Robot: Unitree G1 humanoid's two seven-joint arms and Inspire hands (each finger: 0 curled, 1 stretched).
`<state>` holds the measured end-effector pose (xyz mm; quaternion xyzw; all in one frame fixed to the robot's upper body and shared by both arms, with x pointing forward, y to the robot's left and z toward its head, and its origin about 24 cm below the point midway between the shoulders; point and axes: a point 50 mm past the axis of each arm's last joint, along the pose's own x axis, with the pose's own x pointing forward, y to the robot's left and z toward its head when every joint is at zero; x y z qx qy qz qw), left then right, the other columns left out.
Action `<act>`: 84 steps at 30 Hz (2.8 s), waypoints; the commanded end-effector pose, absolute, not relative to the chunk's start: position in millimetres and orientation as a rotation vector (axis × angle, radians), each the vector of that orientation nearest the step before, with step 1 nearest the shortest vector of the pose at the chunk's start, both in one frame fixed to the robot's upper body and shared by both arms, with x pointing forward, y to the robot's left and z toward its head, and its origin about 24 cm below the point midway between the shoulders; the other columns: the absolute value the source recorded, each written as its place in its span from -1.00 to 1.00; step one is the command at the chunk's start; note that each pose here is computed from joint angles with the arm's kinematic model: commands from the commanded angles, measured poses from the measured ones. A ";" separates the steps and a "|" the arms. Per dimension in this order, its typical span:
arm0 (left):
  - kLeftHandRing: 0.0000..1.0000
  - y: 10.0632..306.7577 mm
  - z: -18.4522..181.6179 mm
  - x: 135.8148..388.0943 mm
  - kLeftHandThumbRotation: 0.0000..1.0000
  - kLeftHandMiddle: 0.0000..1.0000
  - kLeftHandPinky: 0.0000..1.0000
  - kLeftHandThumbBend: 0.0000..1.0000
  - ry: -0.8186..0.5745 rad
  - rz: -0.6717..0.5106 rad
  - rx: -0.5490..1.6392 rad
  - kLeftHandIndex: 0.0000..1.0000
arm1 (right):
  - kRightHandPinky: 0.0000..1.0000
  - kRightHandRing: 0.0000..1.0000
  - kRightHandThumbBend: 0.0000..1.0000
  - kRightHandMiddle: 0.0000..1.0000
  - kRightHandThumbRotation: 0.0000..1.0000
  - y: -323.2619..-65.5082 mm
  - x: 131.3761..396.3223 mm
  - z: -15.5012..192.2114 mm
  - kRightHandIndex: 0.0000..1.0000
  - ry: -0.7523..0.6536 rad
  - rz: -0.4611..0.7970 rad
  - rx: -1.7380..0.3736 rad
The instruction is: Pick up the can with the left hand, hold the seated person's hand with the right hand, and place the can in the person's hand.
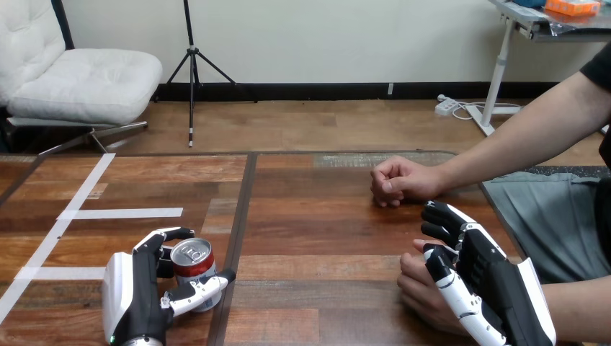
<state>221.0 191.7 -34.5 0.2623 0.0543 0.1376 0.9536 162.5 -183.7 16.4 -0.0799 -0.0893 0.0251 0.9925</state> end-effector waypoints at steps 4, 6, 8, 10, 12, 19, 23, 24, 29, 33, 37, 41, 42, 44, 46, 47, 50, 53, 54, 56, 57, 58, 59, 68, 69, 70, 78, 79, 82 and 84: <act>0.01 183.0 -20.4 238.8 -1.00 -0.04 0.20 0.57 0.017 0.259 0.543 0.26 | 0.55 0.68 0.18 0.70 0.28 -184.0 173.4 30.0 0.66 -0.263 0.060 -0.156; 0.02 182.9 -20.3 238.7 -1.00 -0.04 0.20 0.57 0.015 0.259 0.541 0.26 | 0.55 0.68 0.19 0.71 0.28 -184.1 173.3 30.0 0.66 -0.263 0.061 -0.156; 0.02 182.8 -20.4 238.6 -1.00 -0.04 0.19 0.57 0.013 0.259 0.538 0.26 | 0.56 0.68 0.19 0.71 0.28 -184.2 173.3 29.9 0.66 -0.262 0.061 -0.157; 0.02 182.7 -20.3 238.6 -1.00 -0.04 0.19 0.57 0.012 0.260 0.536 0.26 | 0.56 0.68 0.19 0.71 0.28 -184.2 173.2 30.0 0.66 -0.261 0.061 -0.161; 0.02 182.6 -20.2 238.6 -1.00 -0.04 0.19 0.57 0.010 0.262 0.534 0.25 | 0.56 0.68 0.19 0.71 0.28 -184.1 173.0 30.1 0.67 -0.260 0.060 -0.165; 0.01 182.6 -19.9 238.5 -1.00 -0.04 0.16 0.55 0.008 0.263 0.525 0.24 | 0.57 0.68 0.17 0.70 0.30 -184.0 172.8 30.2 0.67 -0.262 0.062 -0.175; 0.01 182.7 -19.7 238.5 -1.00 -0.04 0.15 0.54 0.007 0.264 0.518 0.24 | 0.57 0.68 0.16 0.71 0.30 -184.0 172.7 29.9 0.67 -0.262 0.064 -0.174; 0.01 182.7 -19.7 238.5 -1.00 -0.04 0.15 0.54 0.006 0.264 0.517 0.24 | 0.57 0.68 0.16 0.71 0.30 -184.0 172.7 29.9 0.67 -0.262 0.065 -0.174; 0.00 182.9 -19.2 238.4 -1.00 -0.04 0.15 0.54 0.002 0.265 0.517 0.24 | 0.58 0.69 0.16 0.71 0.30 -183.8 172.9 29.5 0.67 -0.261 0.063 -0.172; 0.00 183.1 -19.0 238.3 -1.00 -0.04 0.15 0.54 -0.001 0.266 0.520 0.24 | 0.59 0.69 0.15 0.71 0.30 -183.7 172.9 29.8 0.67 -0.264 0.064 -0.181; 0.00 183.0 -18.6 238.2 -1.00 -0.04 0.16 0.54 -0.004 0.270 0.508 0.24 | 0.59 0.69 0.15 0.71 0.30 -183.7 172.7 29.9 0.67 -0.260 0.061 -0.179; 0.00 183.0 -18.2 238.2 -1.00 -0.04 0.15 0.54 -0.009 0.270 0.506 0.23 | 0.59 0.69 0.15 0.71 0.30 -183.7 172.8 29.7 0.67 -0.262 0.062 -0.177; 0.00 183.0 -18.2 238.1 -1.00 -0.04 0.15 0.53 -0.010 0.270 0.505 0.23 | 0.60 0.69 0.15 0.71 0.30 -183.7 172.9 29.7 0.67 -0.262 0.062 -0.178; -0.01 182.9 -17.6 238.1 -1.00 -0.04 0.15 0.53 -0.015 0.268 0.501 0.23 | 0.60 0.69 0.14 0.71 0.29 -183.6 172.9 29.6 0.67 -0.264 0.064 -0.175; -0.01 182.7 -17.2 238.0 -1.00 -0.04 0.14 0.52 -0.019 0.268 0.497 0.23 | 0.60 0.70 0.13 0.71 0.29 -183.8 172.9 29.4 0.67 -0.266 0.065 -0.174; -0.01 182.7 -17.0 238.0 -1.00 -0.04 0.13 0.52 -0.022 0.268 0.495 0.23 | 0.60 0.70 0.13 0.71 0.29 -183.9 173.0 29.2 0.67 -0.266 0.065 -0.175; -0.02 182.5 -16.5 238.1 -1.00 -0.04 0.12 0.51 -0.027 0.267 0.491 0.22 | 0.60 0.70 0.13 0.71 0.29 -184.0 172.9 29.1 0.67 -0.264 0.065 -0.177; -0.04 182.0 -15.7 238.1 -1.00 -0.05 0.11 0.50 -0.035 0.265 0.487 0.21 | 0.59 0.69 0.14 0.71 0.29 -184.0 172.7 29.0 0.67 -0.260 0.063 -0.179; -0.04 181.9 -15.5 238.1 -1.00 -0.05 0.10 0.50 -0.037 0.265 0.487 0.21 | 0.59 0.69 0.14 0.71 0.29 -184.0 172.7 29.0 0.67 -0.259 0.063 -0.179; -0.05 181.5 -15.0 238.2 -1.00 -0.05 0.09 0.49 -0.042 0.267 0.477 0.21 | 0.58 0.69 0.15 0.71 0.29 -184.2 172.7 28.7 0.66 -0.259 0.059 -0.186; -0.05 181.5 -14.9 238.2 -1.00 -0.05 0.09 0.49 -0.043 0.268 0.474 0.21 | 0.58 0.69 0.15 0.71 0.29 -184.2 172.6 28.6 0.66 -0.259 0.058 -0.188; -0.06 181.2 -14.6 238.3 -1.00 -0.06 0.08 0.49 -0.044 0.269 0.468 0.20 | 0.58 0.68 0.15 0.71 0.30 -184.1 172.6 28.8 0.66 -0.258 0.057 -0.190; -0.06 181.1 -14.4 238.4 -1.00 -0.06 0.08 0.49 -0.043 0.269 0.465 0.20 | 0.58 0.68 0.16 0.71 0.30 -184.0 172.5 28.9 0.66 -0.258 0.057 -0.191; -0.08 180.1 -9.7 239.7 -1.00 -0.06 0.05 0.47 -0.071 0.270 0.452 0.20 | 0.58 0.69 0.16 0.71 0.31 -183.7 172.5 28.9 0.66 -0.255 0.059 -0.181; -0.08 179.9 -9.2 239.7 -1.00 -0.06 0.04 0.47 -0.074 0.270 0.450 0.20 | 0.58 0.69 0.16 0.71 0.31 -183.7 172.5 28.9 0.66 -0.256 0.060 -0.179; -0.08 179.7 -8.0 240.0 -1.00 -0.06 0.04 0.46 -0.078 0.272 0.448 0.20 | 0.58 0.69 0.16 0.71 0.31 -183.8 172.5 28.8 0.66 -0.256 0.060 -0.180; -0.11 178.9 -1.9 242.0 -1.00 -0.06 -0.03 0.46 -0.093 0.276 0.423 0.20 | 0.58 0.69 0.16 0.71 0.31 -183.7 173.1 28.5 0.66 -0.255 0.059 -0.189; -0.12 178.9 -0.8 242.3 -1.00 -0.06 -0.04 0.45 -0.098 0.274 0.419 0.21 | 0.58 0.69 0.16 0.71 0.31 -183.6 173.2 28.5 0.66 -0.257 0.060 -0.189; -0.12 179.0 1.5 242.8 -1.00 -0.06 -0.06 0.44 -0.111 0.272 0.413 0.21 | 0.58 0.69 0.15 0.71 0.31 -183.3 173.3 28.6 0.66 -0.259 0.062 -0.188; -0.13 179.0 2.8 243.1 -1.00 -0.06 -0.07 0.45 -0.117 0.272 0.412 0.21 | 0.58 0.69 0.14 0.71 0.31 -183.1 173.4 28.7 0.67 -0.257 0.063 -0.187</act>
